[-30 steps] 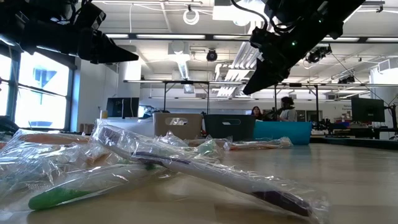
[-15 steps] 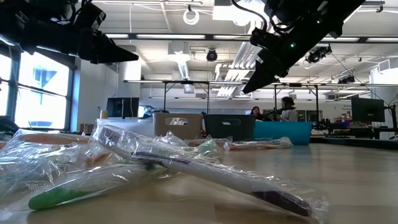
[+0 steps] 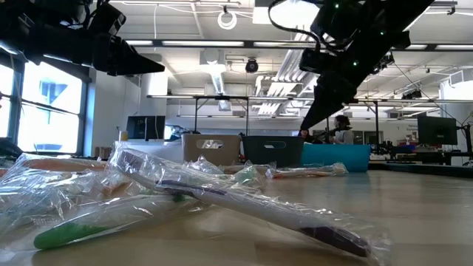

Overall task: Pick & Place Toothbrushes
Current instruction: Put the orange toothbrush into the dark green bin, then put the blue toothbrush into the blue bin

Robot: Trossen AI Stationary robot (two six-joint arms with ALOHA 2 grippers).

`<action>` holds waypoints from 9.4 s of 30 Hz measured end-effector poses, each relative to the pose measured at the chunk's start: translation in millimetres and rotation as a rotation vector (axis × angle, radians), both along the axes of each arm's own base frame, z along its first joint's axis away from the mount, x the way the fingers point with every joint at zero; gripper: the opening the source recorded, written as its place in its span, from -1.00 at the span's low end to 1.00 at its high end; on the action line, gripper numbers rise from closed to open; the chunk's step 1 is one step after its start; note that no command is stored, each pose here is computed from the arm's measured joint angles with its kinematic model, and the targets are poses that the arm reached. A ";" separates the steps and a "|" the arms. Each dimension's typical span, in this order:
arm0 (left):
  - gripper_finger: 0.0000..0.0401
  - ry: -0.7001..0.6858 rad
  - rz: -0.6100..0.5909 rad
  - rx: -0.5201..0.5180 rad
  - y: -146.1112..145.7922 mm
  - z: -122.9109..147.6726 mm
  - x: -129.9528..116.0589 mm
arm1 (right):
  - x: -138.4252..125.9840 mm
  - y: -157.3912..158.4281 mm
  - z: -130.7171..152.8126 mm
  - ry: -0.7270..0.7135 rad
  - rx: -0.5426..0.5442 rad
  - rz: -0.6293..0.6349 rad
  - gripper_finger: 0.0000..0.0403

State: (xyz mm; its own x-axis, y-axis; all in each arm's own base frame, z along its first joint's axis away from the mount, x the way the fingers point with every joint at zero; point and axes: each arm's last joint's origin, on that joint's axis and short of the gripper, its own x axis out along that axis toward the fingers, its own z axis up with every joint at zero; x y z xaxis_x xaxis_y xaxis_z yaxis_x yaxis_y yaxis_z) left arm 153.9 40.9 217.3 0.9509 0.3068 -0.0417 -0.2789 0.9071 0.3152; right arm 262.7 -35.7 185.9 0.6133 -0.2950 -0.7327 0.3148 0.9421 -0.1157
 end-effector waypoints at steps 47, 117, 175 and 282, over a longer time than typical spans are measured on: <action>-0.15 0.027 0.000 0.012 0.0 -2.2 -0.1 | 11.6 0.2 -67.2 0.283 0.065 0.060 -0.73; -0.15 0.059 -0.002 0.030 -0.1 -4.5 -0.3 | 76.5 -84.6 68.1 -0.227 -0.094 -0.256 -0.93; -0.15 0.062 -0.003 0.037 -0.1 -4.6 -0.3 | 47.8 -175.8 -23.0 -0.266 0.169 -0.658 -0.53; -0.15 0.068 -0.003 0.035 -0.1 -5.2 -0.3 | -35.6 -16.2 -30.2 -0.027 0.267 -0.211 -0.54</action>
State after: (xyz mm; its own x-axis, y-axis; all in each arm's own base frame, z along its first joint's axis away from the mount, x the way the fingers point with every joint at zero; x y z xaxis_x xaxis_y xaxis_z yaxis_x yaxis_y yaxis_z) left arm 153.6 40.9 212.1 0.9472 0.3061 -0.0955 -0.2528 0.8960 0.3652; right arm 227.1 -51.9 155.7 0.5796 -0.2170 -0.7855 0.5054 0.8519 0.1376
